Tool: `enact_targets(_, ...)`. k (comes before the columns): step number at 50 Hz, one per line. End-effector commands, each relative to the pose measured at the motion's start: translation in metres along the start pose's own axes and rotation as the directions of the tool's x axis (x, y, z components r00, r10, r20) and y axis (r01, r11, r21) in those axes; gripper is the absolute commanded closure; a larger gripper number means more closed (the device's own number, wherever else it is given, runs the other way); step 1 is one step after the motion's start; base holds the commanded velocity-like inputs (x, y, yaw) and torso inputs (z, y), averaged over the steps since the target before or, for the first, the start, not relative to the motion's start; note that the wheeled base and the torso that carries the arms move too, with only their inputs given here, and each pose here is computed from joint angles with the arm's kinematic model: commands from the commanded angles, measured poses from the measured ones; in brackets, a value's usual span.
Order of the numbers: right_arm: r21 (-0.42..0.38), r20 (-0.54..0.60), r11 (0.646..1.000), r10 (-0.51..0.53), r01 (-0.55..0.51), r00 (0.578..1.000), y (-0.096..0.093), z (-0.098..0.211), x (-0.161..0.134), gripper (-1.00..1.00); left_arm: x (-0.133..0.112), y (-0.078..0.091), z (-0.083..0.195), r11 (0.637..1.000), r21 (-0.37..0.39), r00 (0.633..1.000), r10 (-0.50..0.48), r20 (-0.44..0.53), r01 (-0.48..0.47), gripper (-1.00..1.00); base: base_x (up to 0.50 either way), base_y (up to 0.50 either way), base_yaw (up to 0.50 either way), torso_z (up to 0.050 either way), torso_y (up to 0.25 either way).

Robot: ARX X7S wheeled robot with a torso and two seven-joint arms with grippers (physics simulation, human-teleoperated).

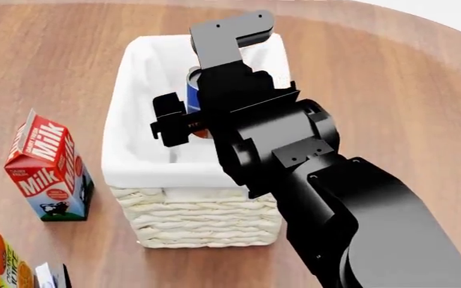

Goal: Pick up the alphabet soup, and put it in the basket.

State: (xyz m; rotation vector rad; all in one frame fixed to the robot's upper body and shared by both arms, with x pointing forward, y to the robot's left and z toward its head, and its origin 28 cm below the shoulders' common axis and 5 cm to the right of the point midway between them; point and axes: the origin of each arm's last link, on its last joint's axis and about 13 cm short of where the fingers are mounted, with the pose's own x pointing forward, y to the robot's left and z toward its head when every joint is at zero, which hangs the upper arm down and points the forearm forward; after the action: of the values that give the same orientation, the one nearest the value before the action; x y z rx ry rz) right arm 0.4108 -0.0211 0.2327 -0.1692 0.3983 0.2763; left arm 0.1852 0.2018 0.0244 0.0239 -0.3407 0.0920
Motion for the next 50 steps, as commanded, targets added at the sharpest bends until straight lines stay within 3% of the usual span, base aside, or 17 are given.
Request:
enact_targets(1,-0.036,0.038,0.999,-0.021,0.023,0.999,-0.001,0.006,-0.001,1.0,0.0,0.0,0.0,1.0,-0.007,1.0,-0.005,0.001,0.005,-1.0,0.0,0.0,0.0,0.0,-0.088)
enact_targets(3,-0.045,0.033,0.999,-0.029,0.031,0.999,0.0,0.006,-0.001,1.0,0.0,0.0,0.0,1.0,-0.005,1.0,-0.001,0.002,0.001,-1.0,0.0,0.0,0.0,0.0,-0.074)
enact_targets(4,-0.051,0.024,0.998,-0.036,0.037,0.999,0.0,0.006,-0.002,-1.0,0.0,0.0,0.0,1.0,-0.013,1.0,-0.004,0.002,0.004,-1.0,0.0,0.0,0.0,0.0,-0.041)
enact_targets(29,-0.058,0.076,0.998,-0.021,0.025,0.997,-0.001,0.026,-0.009,-1.0,0.0,0.001,0.0,1.0,-0.019,1.0,-0.012,0.001,0.012,-1.0,0.0,0.0,0.0,0.0,0.0)
enact_targets(42,-0.063,0.182,0.994,-0.079,0.092,0.98,-0.02,0.05,-0.062,-1.0,0.0,0.0,0.0,1.0,-0.017,1.0,-0.011,0.0,0.011,-1.0,0.0,0.0,0.0,0.0,0.0)
enact_targets(50,-0.06,0.219,0.991,-0.104,0.12,0.97,-0.036,0.046,-0.082,-1.0,0.001,0.0,-0.002,1.0,-0.013,1.0,-0.014,-0.004,0.014,-1.0,0.0,0.0,0.0,0.0,0.0)
